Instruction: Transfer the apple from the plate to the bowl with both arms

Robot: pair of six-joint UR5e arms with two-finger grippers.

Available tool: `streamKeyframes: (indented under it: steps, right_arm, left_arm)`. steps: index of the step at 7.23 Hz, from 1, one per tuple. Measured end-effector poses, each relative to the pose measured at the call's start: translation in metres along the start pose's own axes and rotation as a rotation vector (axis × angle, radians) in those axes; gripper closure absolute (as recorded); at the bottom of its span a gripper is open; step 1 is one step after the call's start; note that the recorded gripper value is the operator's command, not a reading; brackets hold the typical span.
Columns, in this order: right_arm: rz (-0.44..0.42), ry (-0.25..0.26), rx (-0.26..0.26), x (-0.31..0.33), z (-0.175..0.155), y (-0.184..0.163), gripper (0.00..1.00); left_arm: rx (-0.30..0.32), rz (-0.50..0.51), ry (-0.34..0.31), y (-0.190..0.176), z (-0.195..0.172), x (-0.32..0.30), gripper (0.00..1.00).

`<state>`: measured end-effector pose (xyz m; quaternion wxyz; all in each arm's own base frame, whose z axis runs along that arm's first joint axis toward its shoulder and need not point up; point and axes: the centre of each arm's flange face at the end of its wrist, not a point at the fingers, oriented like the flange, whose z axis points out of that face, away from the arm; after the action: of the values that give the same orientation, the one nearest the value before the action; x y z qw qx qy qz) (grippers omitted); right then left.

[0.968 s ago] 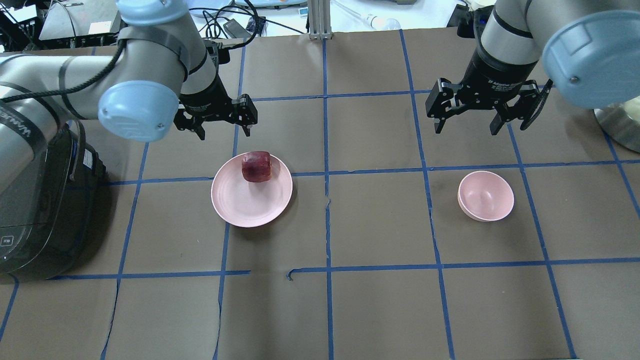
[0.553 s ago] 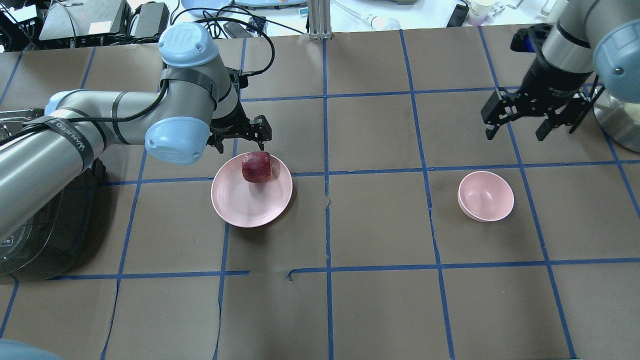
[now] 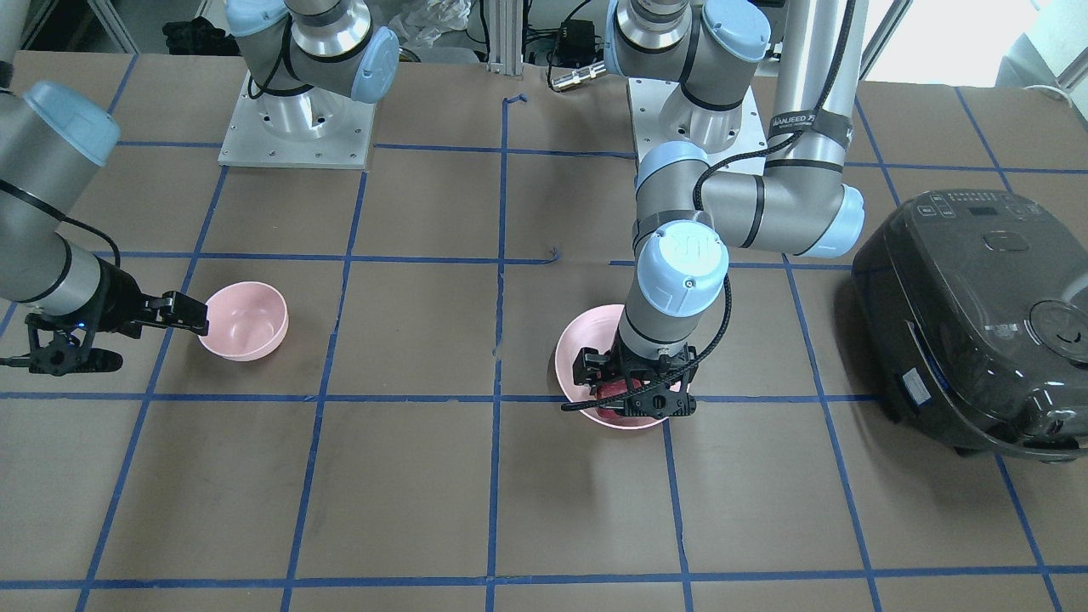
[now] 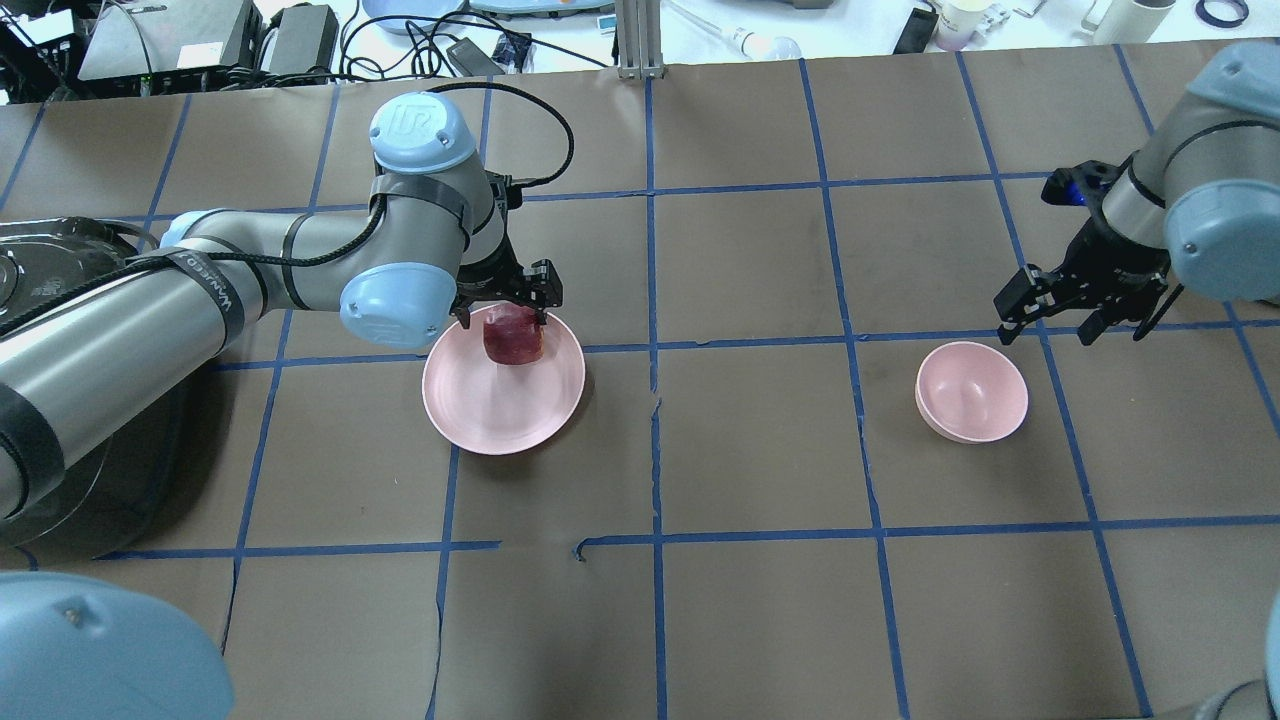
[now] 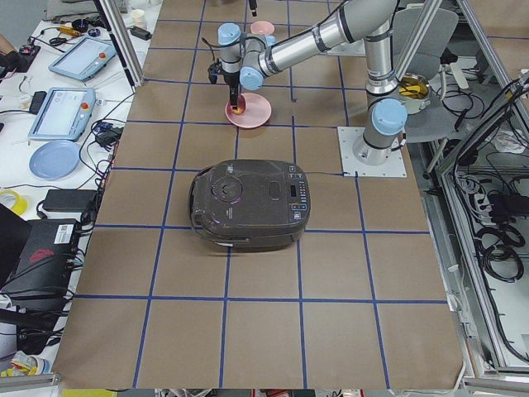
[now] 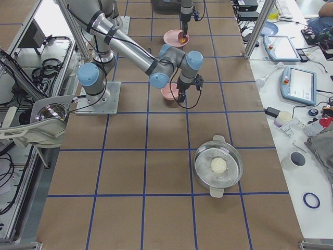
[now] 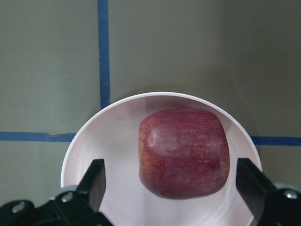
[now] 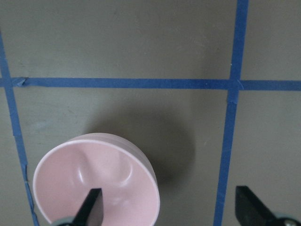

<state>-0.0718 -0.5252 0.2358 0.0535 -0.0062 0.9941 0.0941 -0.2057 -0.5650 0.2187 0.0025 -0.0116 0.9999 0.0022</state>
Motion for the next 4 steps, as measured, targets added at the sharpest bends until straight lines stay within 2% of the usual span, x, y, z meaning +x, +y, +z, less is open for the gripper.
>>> streamKeyframes:
  steps: [1, 2, 3, 4]
  right_arm:
    - [-0.002, -0.012, -0.025, 0.001, 0.021, 0.001, 0.08]
    - [-0.003, -0.022, -0.048, 0.001, 0.036, 0.002, 0.52]
    - [-0.004, -0.029, -0.067, 0.001, 0.047, 0.002, 0.85]
    - [-0.006, -0.032, -0.074, 0.002, 0.051, 0.002, 0.96]
  left_arm:
    - [0.004, 0.0, 0.002, 0.0, 0.009, 0.001, 0.06]
    - [0.003, 0.001, 0.002, 0.002, 0.018, 0.001, 0.19]
    - [-0.006, 0.004, 0.0, 0.005, 0.026, 0.0, 0.3]
    - [-0.009, 0.01, -0.003, 0.006, 0.029, 0.0, 0.46]
